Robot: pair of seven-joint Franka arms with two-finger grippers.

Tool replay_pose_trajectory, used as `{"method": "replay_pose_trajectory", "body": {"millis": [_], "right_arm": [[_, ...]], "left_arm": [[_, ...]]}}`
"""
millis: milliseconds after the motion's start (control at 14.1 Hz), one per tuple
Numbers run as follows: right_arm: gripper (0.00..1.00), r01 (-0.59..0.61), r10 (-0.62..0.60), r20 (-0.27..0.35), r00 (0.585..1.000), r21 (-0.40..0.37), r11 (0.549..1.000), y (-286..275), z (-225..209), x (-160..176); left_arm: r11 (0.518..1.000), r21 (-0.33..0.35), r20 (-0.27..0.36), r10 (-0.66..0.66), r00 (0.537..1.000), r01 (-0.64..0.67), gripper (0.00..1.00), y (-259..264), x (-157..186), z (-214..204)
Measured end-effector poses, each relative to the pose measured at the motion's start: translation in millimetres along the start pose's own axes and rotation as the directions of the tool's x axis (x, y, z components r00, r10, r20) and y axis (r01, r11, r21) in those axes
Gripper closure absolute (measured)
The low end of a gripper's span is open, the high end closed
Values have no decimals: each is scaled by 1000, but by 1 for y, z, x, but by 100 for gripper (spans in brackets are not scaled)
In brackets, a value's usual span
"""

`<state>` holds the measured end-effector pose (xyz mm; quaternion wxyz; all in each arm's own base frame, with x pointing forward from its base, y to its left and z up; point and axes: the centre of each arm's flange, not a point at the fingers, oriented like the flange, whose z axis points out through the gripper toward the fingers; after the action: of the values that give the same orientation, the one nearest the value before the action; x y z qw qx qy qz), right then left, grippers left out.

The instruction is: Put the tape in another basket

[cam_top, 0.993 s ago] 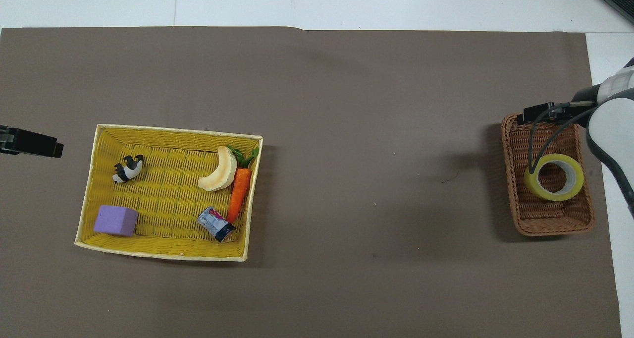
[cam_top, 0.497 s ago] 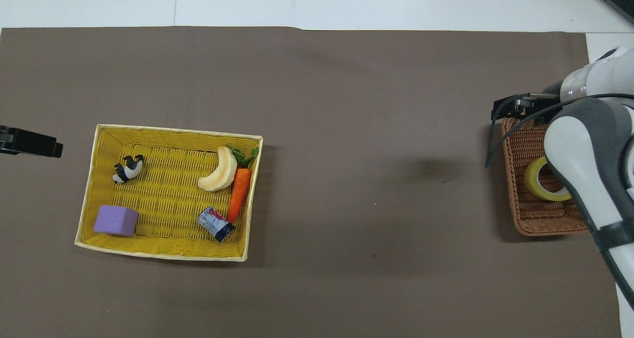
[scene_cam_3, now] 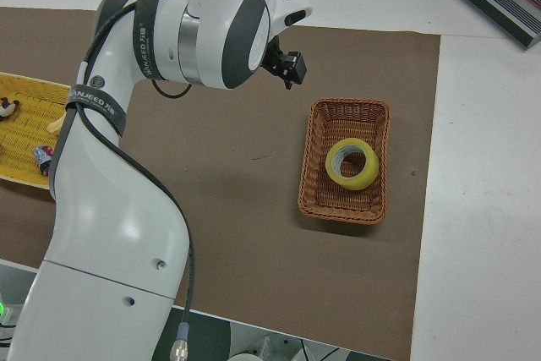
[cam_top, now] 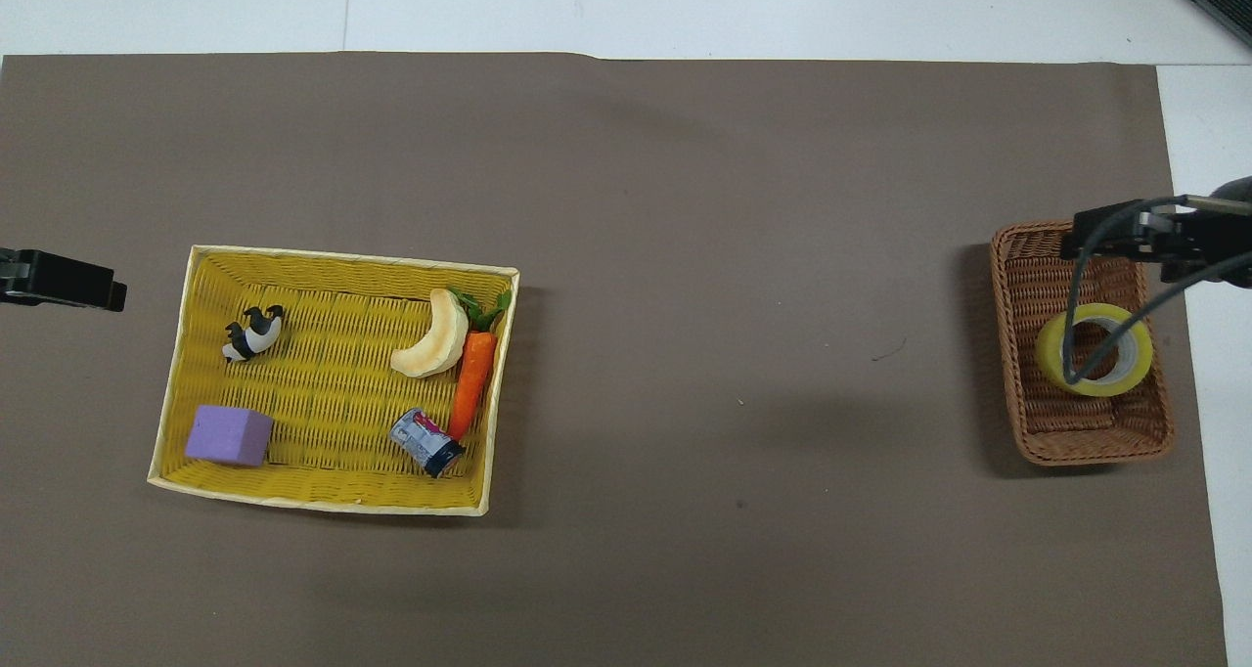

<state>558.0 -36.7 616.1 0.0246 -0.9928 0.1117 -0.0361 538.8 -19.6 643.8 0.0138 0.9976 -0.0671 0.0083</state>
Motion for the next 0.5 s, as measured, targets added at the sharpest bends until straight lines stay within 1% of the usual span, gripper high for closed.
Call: {"method": "replay_pose_trajectory", "body": {"millis": [142,213,355,497], "right_arm": [[0,-14,14,6,1000,-25,1000,12,-31,-8],[0,-15,15,9,1000,-29,999,14,-38,-10],[0,-23,24,10,1000,-29,999,9,-41,-13],[0,-49,49,12,999,-29,998,-5,-40,-15]], "left_arm": [[1000,0,4,-3,1000,3,0,0,-1,0],[1000,-1,13,-3,1000,3,0,0,-1,1],[1000,-3,32,-4,999,4,0,1,-4,2],[1000,-4,36,-3,999,3,0,1,-5,2]]}}
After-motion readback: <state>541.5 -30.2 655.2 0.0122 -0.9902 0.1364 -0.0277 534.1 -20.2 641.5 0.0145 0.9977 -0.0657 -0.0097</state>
